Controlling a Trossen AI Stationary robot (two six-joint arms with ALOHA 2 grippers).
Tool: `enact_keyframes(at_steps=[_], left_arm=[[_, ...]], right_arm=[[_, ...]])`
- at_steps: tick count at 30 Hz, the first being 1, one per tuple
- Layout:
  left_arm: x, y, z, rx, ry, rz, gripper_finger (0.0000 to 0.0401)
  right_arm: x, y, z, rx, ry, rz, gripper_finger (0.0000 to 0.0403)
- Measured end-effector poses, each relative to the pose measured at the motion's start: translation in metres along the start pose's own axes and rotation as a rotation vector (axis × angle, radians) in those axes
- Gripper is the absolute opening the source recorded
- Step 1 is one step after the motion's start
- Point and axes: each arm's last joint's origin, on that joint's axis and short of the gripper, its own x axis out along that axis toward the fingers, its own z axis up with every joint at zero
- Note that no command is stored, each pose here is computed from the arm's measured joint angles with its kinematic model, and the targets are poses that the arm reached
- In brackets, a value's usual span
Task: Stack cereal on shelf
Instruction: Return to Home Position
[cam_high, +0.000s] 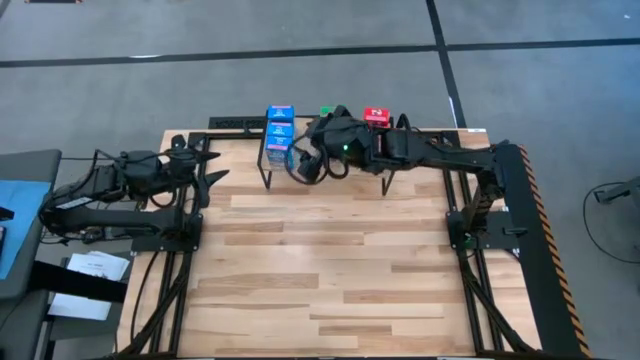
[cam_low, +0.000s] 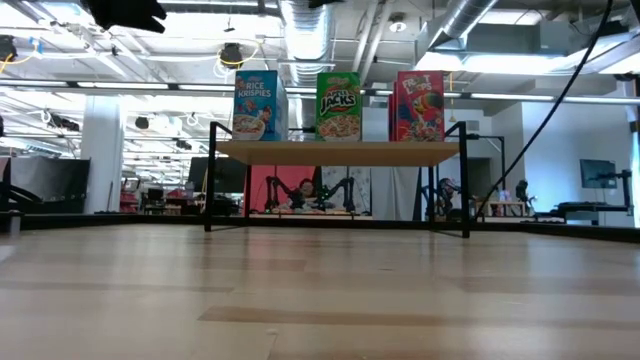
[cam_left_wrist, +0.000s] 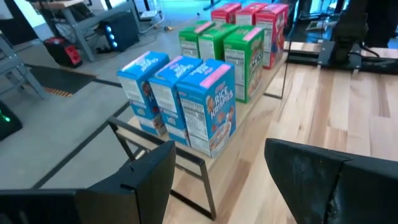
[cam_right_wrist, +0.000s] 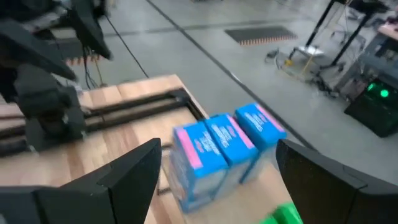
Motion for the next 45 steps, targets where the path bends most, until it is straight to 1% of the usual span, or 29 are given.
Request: enact_keyframes(at_steps=[5,10,14,17,20,23,25,28,31,35,39,42,45], left_arm=[[0.000,0.000,-0.017,-0.035,0.014,0.000,0.0238],[0.004,-0.003,-0.039,-0.109,0.017,0.001,0.0238],[0.005,-0.003,-0.052,-0.159,-0.006,0.000,0.0238],[0.002,-0.001,-0.056,-0.168,-0.021,0.002,0.0238],[-0.002,0.001,-0.057,-0.180,-0.042,0.008,0.0238],[-0.006,0.003,-0.058,-0.194,-0.060,0.028,0.0238],[-0.008,0.004,-0.059,-0.199,-0.067,0.031,0.0238],[-0.010,0.005,-0.059,-0.205,-0.072,0.031,0.0238],[-0.010,0.005,-0.059,-0.227,-0.070,0.035,0.0238],[-0.010,0.005,-0.059,-0.217,-0.070,0.040,0.0238],[-0.010,0.005,-0.059,-0.216,-0.070,0.040,0.0238],[-0.010,0.005,-0.059,-0.216,-0.070,0.041,0.0238],[-0.010,0.005,-0.059,-0.217,-0.070,0.041,0.0238]], right_arm=[[0.006,-0.015,-0.010,-0.028,0.105,-0.003,0.0340],[0.009,-0.020,-0.014,-0.038,0.149,0.045,0.0340],[0.008,-0.027,-0.018,-0.058,0.203,0.038,0.0340],[-0.001,-0.036,-0.019,-0.067,0.239,0.041,0.0340],[-0.019,-0.051,-0.020,-0.090,0.286,0.041,0.0340],[-0.039,-0.067,-0.028,-0.066,0.286,0.078,0.0337],[-0.052,-0.077,-0.040,-0.031,0.260,0.087,0.0332],[-0.073,-0.091,-0.064,0.055,0.201,0.070,0.0324],[-0.093,-0.098,-0.087,0.148,0.110,0.074,0.0320],[-0.116,-0.098,-0.115,0.212,-0.017,0.136,0.0320],[-0.131,-0.098,-0.142,0.261,-0.118,0.173,0.0320],[-0.140,-0.099,-0.162,0.299,-0.161,0.195,0.0320],[-0.145,-0.099,-0.184,0.336,-0.171,0.215,0.0320]])
